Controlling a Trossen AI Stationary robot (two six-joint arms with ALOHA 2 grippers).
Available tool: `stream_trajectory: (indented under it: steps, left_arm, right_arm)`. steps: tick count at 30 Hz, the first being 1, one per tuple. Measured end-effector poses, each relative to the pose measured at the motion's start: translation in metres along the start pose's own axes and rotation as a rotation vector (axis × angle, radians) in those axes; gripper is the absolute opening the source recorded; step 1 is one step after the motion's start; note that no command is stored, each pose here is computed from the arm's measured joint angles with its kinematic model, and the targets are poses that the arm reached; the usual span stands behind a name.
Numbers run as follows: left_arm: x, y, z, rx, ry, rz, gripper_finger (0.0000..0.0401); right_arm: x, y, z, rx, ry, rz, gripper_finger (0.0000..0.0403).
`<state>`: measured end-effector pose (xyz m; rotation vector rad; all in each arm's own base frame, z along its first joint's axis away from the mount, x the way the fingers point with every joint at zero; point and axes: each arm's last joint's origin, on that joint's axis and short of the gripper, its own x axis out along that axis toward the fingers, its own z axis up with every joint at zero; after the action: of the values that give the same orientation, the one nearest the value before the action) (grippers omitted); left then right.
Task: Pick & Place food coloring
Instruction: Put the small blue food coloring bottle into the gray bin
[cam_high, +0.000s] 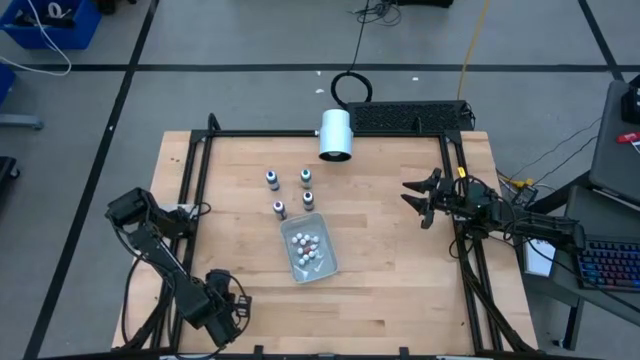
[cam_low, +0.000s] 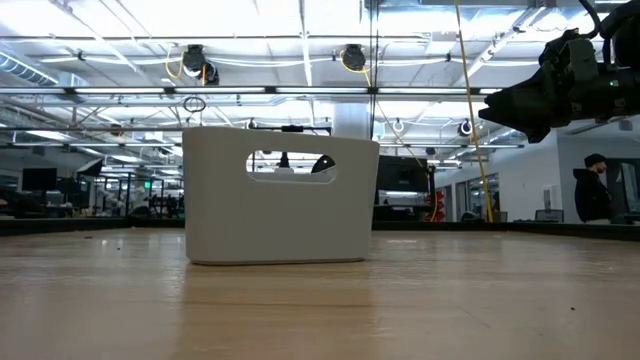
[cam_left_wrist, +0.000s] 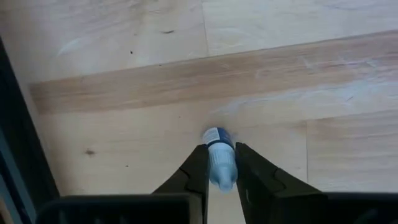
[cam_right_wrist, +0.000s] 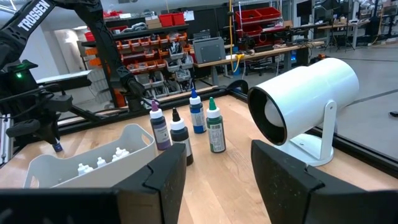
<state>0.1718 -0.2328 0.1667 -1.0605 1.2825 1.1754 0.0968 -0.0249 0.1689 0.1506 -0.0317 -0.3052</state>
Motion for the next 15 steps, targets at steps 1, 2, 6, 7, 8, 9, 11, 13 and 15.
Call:
stream_trajectory:
  steps: [1, 2, 6, 7, 8, 9, 11, 13, 15]
  left_arm:
    - [0.000, 0.000, 0.000, 0.006, -0.002, -0.002, 0.0054]
    - [0.000, 0.000, 0.000, 0.019, -0.007, -0.009, 0.0054]
    - [-0.009, -0.007, 0.010, 0.086, -0.078, -0.117, 0.0054]
    - [-0.014, -0.010, 0.016, 0.108, -0.099, -0.147, 0.0054]
    - [-0.021, -0.013, 0.022, 0.130, -0.114, -0.175, 0.0054]
    - [-0.028, -0.016, 0.029, 0.153, -0.126, -0.196, 0.0054]
    - [-0.043, -0.023, 0.045, 0.206, -0.150, -0.228, 0.0054]
    - [-0.058, -0.031, 0.064, 0.273, -0.176, -0.241, 0.0054]
    - [-0.074, -0.042, 0.086, 0.346, -0.204, -0.258, 0.0054]
  right_arm:
    - [0.000, 0.000, 0.000, 0.000, 0.000, 0.000, 0.0169]
    - [0.000, 0.000, 0.000, 0.000, 0.000, 0.000, 0.0169]
    - [0.000, 0.000, 0.000, 0.000, 0.000, 0.000, 0.0169]
    - [0.000, 0.000, 0.000, 0.000, 0.000, 0.000, 0.0169]
    - [0.000, 0.000, 0.000, 0.000, 0.000, 0.000, 0.0169]
    - [0.000, 0.000, 0.000, 0.000, 0.000, 0.000, 0.0169]
    - [0.000, 0.000, 0.000, 0.000, 0.000, 0.000, 0.0169]
    - [0.000, 0.000, 0.000, 0.000, 0.000, 0.000, 0.0169]
    - [0.000, 0.000, 0.000, 0.000, 0.000, 0.000, 0.0169]
